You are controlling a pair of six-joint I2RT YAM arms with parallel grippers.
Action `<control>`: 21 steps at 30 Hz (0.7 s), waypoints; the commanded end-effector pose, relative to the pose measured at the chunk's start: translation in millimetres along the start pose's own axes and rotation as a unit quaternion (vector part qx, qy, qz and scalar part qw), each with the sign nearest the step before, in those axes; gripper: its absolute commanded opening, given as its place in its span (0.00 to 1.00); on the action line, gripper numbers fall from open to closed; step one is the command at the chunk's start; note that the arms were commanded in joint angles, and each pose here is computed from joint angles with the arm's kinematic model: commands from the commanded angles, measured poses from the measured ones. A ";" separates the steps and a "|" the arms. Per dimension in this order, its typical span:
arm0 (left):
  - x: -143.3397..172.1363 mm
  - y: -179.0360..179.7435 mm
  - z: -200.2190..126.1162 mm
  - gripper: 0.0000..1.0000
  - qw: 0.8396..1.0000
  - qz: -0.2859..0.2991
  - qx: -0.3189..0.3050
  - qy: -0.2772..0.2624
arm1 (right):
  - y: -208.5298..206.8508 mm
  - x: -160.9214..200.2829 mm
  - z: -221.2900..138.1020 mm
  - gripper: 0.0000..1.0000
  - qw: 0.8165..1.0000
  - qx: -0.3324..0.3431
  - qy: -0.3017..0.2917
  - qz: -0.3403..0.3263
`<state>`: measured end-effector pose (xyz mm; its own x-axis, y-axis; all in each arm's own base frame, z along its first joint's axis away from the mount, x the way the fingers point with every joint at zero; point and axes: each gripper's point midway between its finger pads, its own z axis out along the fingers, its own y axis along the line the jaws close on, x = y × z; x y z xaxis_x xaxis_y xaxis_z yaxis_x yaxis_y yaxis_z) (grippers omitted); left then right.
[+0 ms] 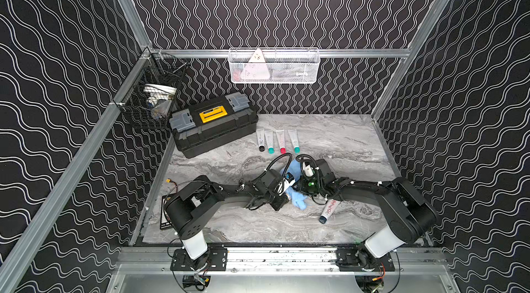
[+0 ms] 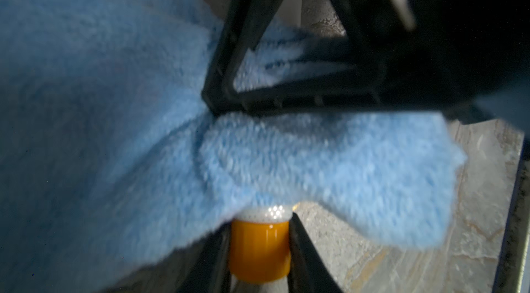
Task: Wipe the surface of the toothpaste tube
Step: Wipe the dirt from the toothpaste tube.
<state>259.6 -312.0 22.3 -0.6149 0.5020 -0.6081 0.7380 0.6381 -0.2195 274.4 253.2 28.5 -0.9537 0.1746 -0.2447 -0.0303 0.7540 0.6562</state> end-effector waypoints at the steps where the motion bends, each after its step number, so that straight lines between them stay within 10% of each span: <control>1: -20.1 8.5 2.4 0.16 0.999 -0.006 -0.018 -0.047 | -19.1 42.0 2.4 0.00 0.995 0.037 0.072 0.058; 21: -16.0 10.3 0.9 0.16 0.999 -0.005 -0.022 -0.044 | -71.0 25.5 -7.9 0.00 0.992 0.105 0.040 0.060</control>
<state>262.2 -316.8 23.6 -0.5993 0.4826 -0.6386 0.7455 0.6271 -0.2257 279.4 242.4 22.9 -0.9495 0.2182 -0.2254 0.0099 0.7389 0.6737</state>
